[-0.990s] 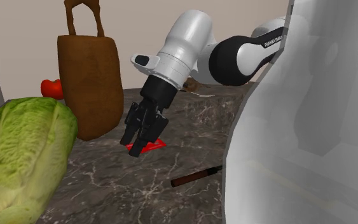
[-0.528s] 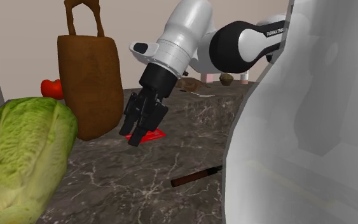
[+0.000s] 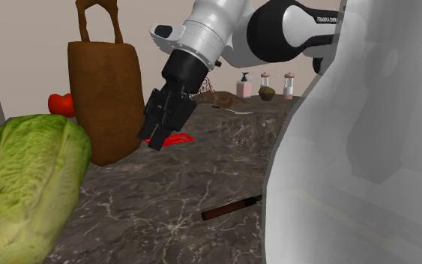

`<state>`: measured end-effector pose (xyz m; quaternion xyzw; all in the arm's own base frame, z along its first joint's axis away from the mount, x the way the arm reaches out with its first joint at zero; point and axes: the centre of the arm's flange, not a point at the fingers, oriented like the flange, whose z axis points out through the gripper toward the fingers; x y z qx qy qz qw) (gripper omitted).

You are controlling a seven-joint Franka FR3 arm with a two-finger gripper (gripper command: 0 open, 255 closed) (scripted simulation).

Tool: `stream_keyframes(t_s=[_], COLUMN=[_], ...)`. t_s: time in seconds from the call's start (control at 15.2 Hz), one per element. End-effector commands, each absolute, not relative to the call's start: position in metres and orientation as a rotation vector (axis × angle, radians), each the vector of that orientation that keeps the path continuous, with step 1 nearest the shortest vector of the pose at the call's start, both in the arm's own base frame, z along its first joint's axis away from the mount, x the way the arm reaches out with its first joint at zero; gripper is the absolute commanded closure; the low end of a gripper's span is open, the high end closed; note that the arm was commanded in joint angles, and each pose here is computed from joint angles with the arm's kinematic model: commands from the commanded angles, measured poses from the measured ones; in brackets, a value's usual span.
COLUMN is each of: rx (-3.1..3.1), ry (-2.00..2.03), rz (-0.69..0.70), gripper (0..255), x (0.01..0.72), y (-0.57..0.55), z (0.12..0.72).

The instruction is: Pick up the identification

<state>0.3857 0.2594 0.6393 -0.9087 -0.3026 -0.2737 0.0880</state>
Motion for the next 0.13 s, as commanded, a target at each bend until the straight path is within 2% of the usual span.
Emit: stream_keyframes(t_s=[0.0,0.07], rx=[-2.706,-2.706], ry=[-0.901,-0.901], rz=[-0.814,-0.814], gripper=[255,255], x=[0.3847,0.3848], y=[0.2591,0.2591], z=[0.6458,0.6458])
